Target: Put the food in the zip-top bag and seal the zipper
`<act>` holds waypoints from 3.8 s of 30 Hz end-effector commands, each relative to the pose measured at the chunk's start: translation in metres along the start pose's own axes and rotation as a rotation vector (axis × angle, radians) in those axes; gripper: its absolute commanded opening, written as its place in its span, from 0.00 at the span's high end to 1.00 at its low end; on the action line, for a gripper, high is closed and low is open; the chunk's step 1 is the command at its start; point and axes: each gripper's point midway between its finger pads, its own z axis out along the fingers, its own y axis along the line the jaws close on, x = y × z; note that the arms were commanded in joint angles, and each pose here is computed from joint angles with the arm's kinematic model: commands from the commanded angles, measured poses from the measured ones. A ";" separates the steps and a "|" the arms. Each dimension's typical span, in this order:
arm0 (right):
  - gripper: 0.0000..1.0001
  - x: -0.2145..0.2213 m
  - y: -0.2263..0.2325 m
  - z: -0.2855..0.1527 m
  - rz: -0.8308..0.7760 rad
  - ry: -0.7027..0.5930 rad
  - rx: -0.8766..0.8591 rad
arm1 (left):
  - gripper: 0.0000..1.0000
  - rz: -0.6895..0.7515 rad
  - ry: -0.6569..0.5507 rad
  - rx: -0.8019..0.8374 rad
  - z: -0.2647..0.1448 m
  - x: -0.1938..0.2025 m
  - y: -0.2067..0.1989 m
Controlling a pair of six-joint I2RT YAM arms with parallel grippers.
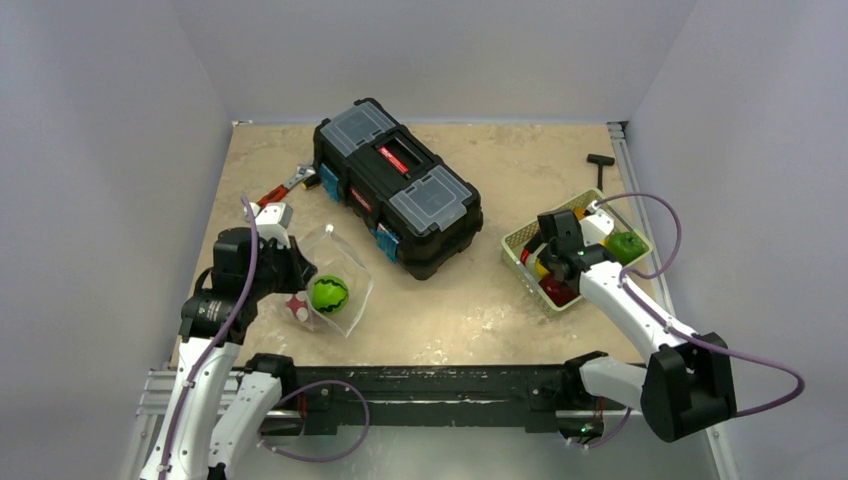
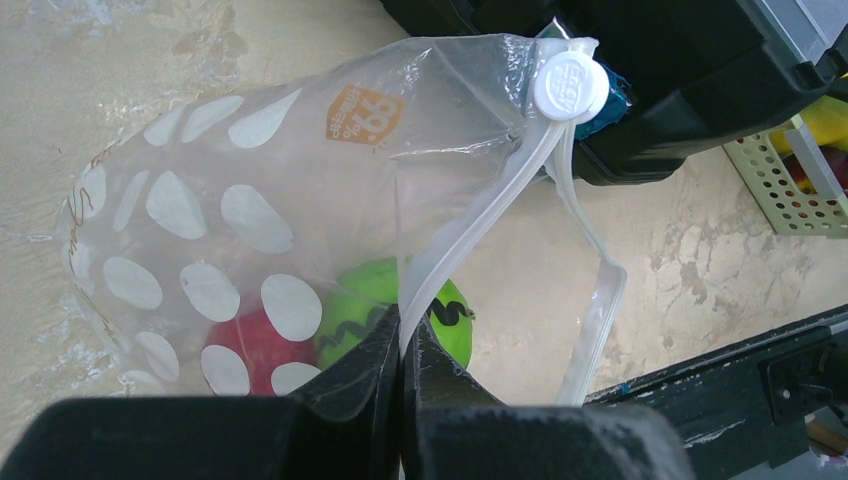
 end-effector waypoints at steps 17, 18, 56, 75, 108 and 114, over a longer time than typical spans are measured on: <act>0.26 0.014 -0.002 0.031 0.024 0.018 0.049 | 1.00 0.022 -0.041 0.023 -0.001 -0.014 -0.006; 0.29 0.014 -0.003 0.033 0.024 0.014 0.052 | 1.00 0.023 -0.040 0.024 -0.002 -0.014 -0.006; 0.94 -0.073 0.124 -0.133 -0.099 -0.174 -0.882 | 1.00 0.023 -0.046 0.035 -0.001 -0.014 -0.008; 0.94 0.144 0.237 -0.342 -0.793 0.029 -1.756 | 1.00 0.019 -0.035 0.026 0.001 -0.013 -0.006; 0.84 0.191 0.330 -0.318 -0.733 -0.348 -1.272 | 1.00 0.058 -0.139 0.104 -0.016 -0.022 -0.021; 0.82 0.183 0.340 -0.311 -0.707 -0.365 -1.253 | 1.00 0.059 -0.132 0.105 -0.016 -0.022 -0.022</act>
